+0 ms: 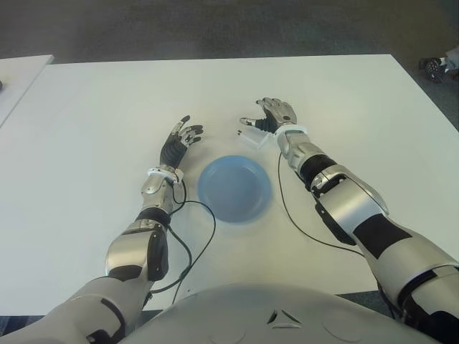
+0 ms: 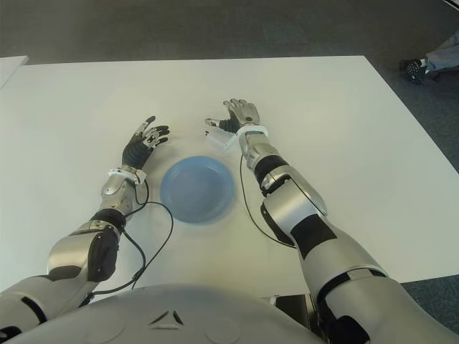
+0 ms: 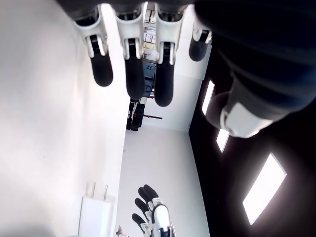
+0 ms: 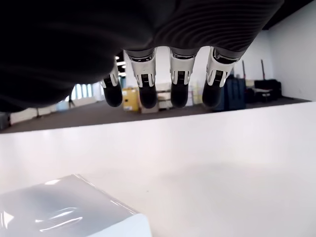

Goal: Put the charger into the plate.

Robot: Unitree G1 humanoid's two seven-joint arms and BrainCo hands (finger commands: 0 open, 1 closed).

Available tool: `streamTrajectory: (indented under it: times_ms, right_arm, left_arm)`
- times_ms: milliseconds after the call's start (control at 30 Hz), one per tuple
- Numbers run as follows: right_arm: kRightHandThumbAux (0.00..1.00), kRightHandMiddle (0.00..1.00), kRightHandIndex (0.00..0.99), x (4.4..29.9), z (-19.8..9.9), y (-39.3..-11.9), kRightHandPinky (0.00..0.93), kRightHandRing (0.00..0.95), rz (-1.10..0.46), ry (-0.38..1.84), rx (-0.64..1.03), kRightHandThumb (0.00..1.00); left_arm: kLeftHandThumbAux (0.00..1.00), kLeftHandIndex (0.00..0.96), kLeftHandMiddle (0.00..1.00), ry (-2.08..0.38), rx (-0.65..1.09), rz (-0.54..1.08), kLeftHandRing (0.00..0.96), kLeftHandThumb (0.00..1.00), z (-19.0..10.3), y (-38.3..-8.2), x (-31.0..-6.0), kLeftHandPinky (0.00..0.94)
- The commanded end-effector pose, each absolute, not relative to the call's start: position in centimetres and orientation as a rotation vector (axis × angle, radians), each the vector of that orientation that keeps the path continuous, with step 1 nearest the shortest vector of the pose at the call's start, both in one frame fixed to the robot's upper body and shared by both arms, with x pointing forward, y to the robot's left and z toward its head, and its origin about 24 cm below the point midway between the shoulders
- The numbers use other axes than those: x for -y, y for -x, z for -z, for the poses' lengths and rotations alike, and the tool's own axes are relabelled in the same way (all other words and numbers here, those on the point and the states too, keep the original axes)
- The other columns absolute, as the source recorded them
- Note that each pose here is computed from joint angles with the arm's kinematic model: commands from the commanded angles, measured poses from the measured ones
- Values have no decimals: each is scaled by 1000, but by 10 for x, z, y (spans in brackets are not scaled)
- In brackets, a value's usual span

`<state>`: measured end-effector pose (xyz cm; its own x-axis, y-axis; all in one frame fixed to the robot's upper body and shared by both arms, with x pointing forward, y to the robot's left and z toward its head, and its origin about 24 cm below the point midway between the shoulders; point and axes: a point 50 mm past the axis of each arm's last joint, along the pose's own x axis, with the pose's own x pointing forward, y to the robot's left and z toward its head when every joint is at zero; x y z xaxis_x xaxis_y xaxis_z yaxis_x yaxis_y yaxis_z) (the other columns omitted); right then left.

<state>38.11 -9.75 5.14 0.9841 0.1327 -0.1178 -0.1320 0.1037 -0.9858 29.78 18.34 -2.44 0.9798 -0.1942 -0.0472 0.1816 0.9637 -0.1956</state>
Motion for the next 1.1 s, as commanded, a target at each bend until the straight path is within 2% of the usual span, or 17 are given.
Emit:
streamTrajectory:
  times_ms: [33, 300, 800, 1100]
  right_arm:
    - [82, 0, 0, 100, -41, -376, 0, 0, -183, 1434, -57, 273]
    - [81, 0, 0, 98, -39, -375, 0, 0, -177, 1431, -61, 275]
    - [73, 0, 0, 98, -31, -370, 0, 0, -192, 1441, -72, 284]
    - [76, 0, 0, 100, -24, -365, 0, 0, -203, 1441, -83, 299]
  left_arm:
    - [580, 83, 283, 223, -160, 196, 252, 179, 43, -284, -180, 195]
    - [580, 75, 272, 222, -162, 200, 246, 169, 43, -284, -180, 184]
    - [591, 71, 278, 218, -172, 199, 268, 167, 44, -284, -183, 229]
    - [609, 62, 282, 210, -181, 198, 271, 156, 44, -284, -184, 204]
